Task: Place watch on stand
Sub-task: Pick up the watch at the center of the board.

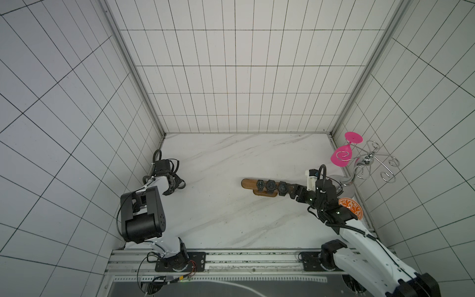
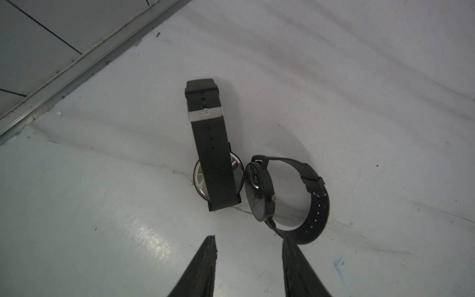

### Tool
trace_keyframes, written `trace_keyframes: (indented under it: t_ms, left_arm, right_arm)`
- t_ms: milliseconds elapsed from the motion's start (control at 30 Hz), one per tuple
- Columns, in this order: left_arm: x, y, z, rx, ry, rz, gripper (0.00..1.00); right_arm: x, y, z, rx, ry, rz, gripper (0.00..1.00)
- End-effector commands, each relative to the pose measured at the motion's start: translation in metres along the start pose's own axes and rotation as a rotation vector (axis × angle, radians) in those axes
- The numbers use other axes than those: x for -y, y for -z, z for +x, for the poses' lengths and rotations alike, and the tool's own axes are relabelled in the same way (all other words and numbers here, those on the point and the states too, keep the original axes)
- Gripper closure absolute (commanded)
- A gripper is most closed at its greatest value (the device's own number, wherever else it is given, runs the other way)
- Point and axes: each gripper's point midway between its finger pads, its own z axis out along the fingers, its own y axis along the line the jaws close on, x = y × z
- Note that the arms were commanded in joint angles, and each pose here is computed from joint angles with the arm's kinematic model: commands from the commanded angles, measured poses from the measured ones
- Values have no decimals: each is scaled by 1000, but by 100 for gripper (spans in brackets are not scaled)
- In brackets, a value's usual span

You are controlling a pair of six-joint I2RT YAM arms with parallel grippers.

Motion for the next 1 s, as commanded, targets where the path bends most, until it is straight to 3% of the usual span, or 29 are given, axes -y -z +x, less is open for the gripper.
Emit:
trace_keyframes:
  t_ms: [0,467,600,767,967]
  left_arm:
    - [20,5,-16,47,-9,72,60]
    - [43,-5,-14,33,-20,124,64]
    - [33,6,-21,85,20,88,56]
    - [-1,39,-35,201,116,40,50]
    - [-98,90,-31,328,286,-120,48]
  right_arm:
    - [4,-1,12,-23,-3,-14,37]
    - [1,1,8,-10,17,-18,36]
    - [-2,4,3,1,42,-8,34]
    - [1,11,-7,28,80,41,27]
    - [2,27,-29,96,162,107,22]
